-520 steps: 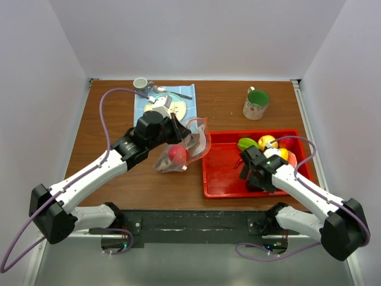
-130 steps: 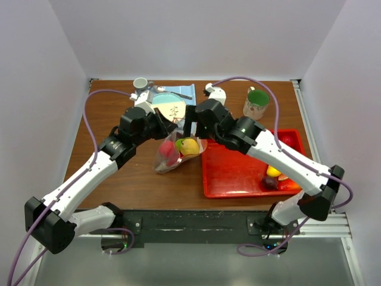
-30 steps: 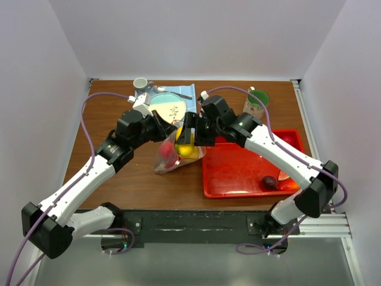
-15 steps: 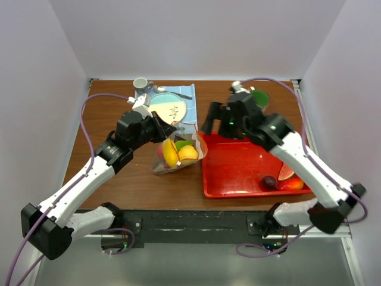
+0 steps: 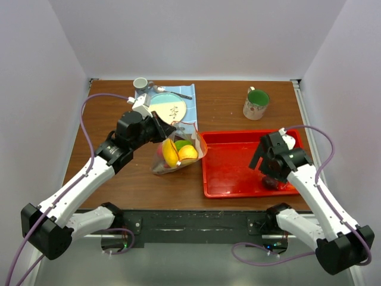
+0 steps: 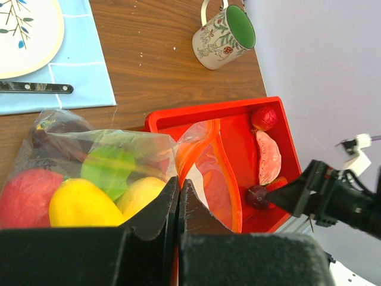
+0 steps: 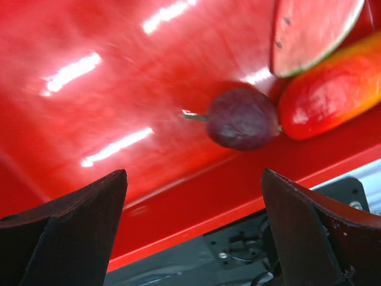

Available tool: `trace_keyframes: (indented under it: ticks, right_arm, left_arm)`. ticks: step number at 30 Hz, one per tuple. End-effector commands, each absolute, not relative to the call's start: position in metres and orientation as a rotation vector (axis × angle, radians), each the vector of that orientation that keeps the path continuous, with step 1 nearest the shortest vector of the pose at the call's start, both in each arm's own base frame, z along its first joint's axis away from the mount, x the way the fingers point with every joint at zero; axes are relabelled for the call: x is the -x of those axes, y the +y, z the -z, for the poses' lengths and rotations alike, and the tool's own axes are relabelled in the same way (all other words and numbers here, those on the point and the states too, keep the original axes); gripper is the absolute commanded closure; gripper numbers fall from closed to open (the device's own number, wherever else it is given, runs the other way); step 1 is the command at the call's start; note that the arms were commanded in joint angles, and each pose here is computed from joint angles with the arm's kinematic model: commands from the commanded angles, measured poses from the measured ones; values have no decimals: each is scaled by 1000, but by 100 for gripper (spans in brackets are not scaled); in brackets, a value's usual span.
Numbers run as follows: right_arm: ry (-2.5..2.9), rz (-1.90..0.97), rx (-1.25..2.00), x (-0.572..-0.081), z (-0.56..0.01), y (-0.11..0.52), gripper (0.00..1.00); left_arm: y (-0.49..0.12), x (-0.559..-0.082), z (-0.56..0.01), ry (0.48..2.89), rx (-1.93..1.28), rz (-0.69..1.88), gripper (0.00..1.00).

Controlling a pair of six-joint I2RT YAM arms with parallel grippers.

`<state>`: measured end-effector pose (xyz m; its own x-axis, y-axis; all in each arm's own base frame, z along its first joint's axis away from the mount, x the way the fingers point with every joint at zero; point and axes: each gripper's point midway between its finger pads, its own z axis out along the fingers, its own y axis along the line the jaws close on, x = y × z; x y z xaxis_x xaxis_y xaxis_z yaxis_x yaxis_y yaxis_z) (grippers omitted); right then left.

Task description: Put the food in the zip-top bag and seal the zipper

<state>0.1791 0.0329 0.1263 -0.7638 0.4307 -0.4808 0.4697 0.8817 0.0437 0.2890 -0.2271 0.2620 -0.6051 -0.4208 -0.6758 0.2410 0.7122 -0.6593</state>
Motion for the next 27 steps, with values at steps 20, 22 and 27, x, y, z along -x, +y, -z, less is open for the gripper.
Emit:
trace_keyframes:
  ticks: [20,22,27]
  right_arm:
    - [2461,192,-1085,-197,-52,5,1]
    - [2458,188,-1092,-200,-49,6,1]
    - [2461,193,-1076,-206,-47,5,18]
  left_arm:
    - [-225,-290,-290,1918,100,969,100]
    - [-225,-290,-292,1915,104,971,100]
    - [-225,-291,-290,1919,104,966,100]
